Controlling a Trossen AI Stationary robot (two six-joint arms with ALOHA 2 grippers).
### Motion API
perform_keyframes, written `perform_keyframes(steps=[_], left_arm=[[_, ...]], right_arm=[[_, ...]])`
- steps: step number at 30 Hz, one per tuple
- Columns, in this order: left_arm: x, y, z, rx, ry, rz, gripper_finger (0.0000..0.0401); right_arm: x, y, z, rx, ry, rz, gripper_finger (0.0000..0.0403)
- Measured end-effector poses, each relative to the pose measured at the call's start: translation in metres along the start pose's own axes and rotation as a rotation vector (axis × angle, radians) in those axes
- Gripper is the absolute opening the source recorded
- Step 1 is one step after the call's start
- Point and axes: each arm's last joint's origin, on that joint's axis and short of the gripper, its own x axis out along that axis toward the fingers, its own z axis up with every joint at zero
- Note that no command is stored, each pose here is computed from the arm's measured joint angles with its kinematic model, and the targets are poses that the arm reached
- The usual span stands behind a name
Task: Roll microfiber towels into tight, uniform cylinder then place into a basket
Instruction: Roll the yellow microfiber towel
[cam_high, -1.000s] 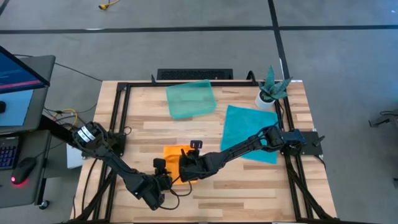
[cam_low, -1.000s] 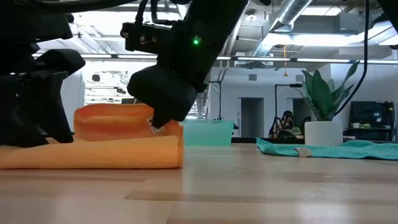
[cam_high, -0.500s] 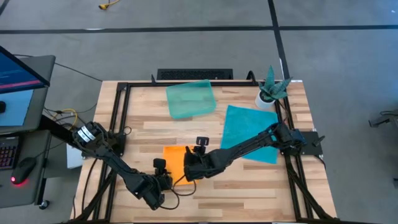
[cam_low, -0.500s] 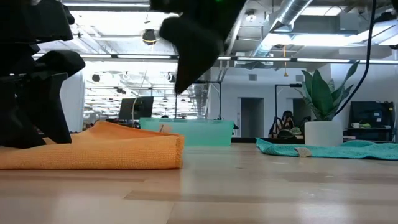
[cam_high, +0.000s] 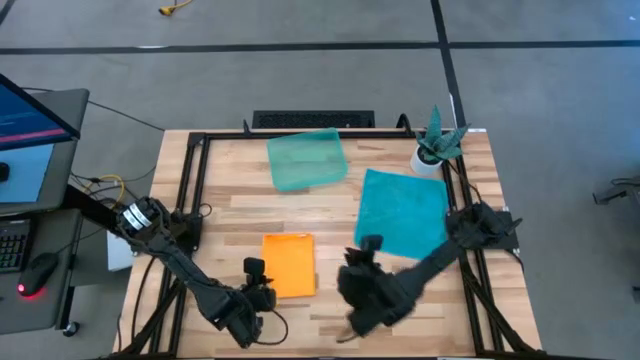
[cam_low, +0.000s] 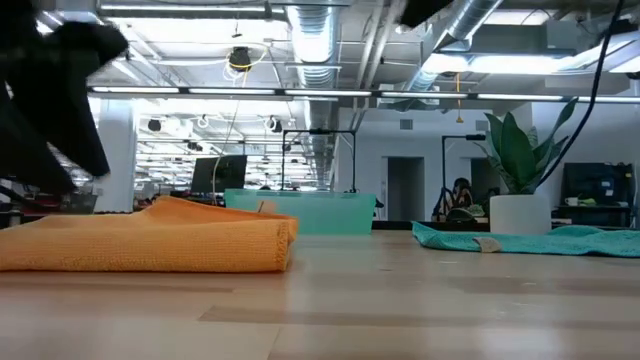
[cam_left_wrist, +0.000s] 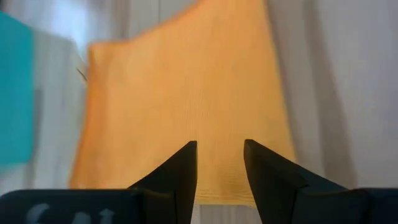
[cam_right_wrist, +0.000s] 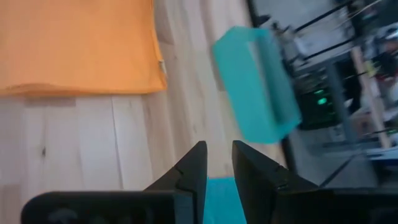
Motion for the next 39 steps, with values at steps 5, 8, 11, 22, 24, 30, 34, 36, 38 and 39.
perform_keyframes(steps=[5, 8, 11, 22, 24, 30, 34, 36, 38, 39], left_arm=[[-0.033, -0.007, 0.011, 0.03, -0.083, 0.046, 0.0125], [-0.055, -0.012, 0.016, 0.04, -0.137, 0.057, 0.0125], [-0.075, -0.019, 0.021, 0.043, -0.213, 0.047, 0.0125], [-0.088, -0.028, 0.016, 0.093, -0.292, 0.06, 0.0125], [-0.083, -0.027, 0.013, 0.1, -0.281, 0.072, 0.0125], [-0.063, -0.021, 0.006, 0.096, -0.199, 0.076, 0.0125], [-0.051, -0.018, 0.001, 0.078, -0.137, 0.064, 0.0125], [-0.046, -0.015, 0.0, 0.069, -0.117, 0.069, 0.0125], [-0.042, -0.014, 0.0, 0.056, -0.112, 0.074, 0.0125], [-0.04, -0.013, -0.001, 0.057, -0.107, 0.079, 0.0125]], right_arm=[[-0.03, 0.008, -0.019, -0.036, -0.075, -0.086, 0.0097], [-0.04, 0.012, -0.026, -0.041, -0.107, -0.098, 0.0097], [-0.046, 0.015, -0.029, -0.058, -0.144, -0.113, 0.0097], [-0.031, 0.007, -0.02, -0.005, -0.138, -0.153, 0.0097], [-0.026, 0.005, -0.018, 0.009, -0.11, -0.145, 0.0097], [0.001, 0.008, -0.022, -0.004, -0.052, -0.168, 0.0097], [0.022, 0.012, -0.031, -0.022, 0.013, -0.173, 0.0097], [0.031, 0.013, -0.035, -0.031, 0.042, -0.176, 0.0097], [0.037, 0.014, -0.038, -0.03, 0.061, -0.174, 0.0097], [0.04, 0.015, -0.039, -0.026, 0.067, -0.168, 0.0097]])
